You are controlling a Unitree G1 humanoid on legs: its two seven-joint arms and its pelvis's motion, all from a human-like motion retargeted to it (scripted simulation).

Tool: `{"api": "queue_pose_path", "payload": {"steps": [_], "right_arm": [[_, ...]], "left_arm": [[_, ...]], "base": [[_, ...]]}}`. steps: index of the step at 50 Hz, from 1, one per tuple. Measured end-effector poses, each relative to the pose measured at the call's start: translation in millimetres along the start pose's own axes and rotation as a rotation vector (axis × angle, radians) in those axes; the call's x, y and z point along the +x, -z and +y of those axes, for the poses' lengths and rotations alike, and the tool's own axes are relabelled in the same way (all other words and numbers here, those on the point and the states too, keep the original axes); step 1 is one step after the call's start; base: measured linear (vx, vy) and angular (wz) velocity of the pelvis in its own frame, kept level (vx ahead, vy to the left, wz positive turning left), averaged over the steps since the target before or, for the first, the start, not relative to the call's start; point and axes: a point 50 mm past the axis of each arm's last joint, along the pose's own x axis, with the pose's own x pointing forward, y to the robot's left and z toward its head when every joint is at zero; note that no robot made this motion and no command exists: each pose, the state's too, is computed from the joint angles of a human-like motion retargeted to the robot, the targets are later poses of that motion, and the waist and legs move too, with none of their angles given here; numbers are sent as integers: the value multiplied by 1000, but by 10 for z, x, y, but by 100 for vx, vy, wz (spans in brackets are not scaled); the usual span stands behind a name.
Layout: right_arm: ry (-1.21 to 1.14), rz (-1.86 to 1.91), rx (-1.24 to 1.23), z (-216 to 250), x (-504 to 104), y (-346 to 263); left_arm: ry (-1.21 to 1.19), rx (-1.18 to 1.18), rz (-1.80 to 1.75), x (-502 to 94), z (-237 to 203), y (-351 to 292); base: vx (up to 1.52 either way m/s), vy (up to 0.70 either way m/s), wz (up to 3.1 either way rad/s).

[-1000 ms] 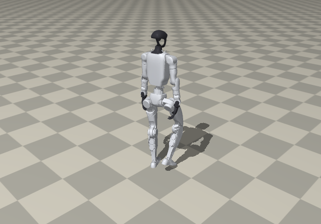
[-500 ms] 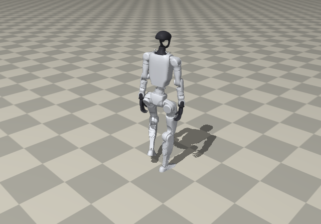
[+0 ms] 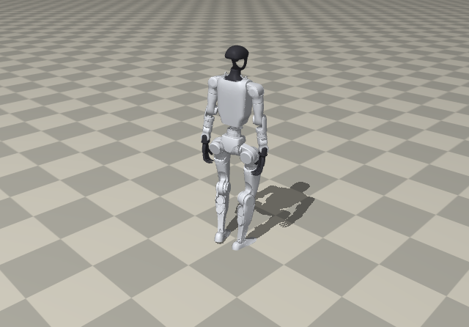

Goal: In place motions

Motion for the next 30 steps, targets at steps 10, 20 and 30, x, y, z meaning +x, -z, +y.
{"api": "queue_pose_path", "payload": {"steps": [10, 20, 30], "right_arm": [[-34, 21, 299, 148, 37, 348], [24, -38, 201, -52, -7, 102], [-32, -28, 193, 148, 49, 156]], "left_arm": [[-45, 154, -175, -158, -46, -861], [-40, 179, -339, -324, -130, -1376], [-22, 137, -199, -156, -96, -885]], "base": [[-10, -11, 40], [-21, -6, -19], [8, -3, -1]]}}
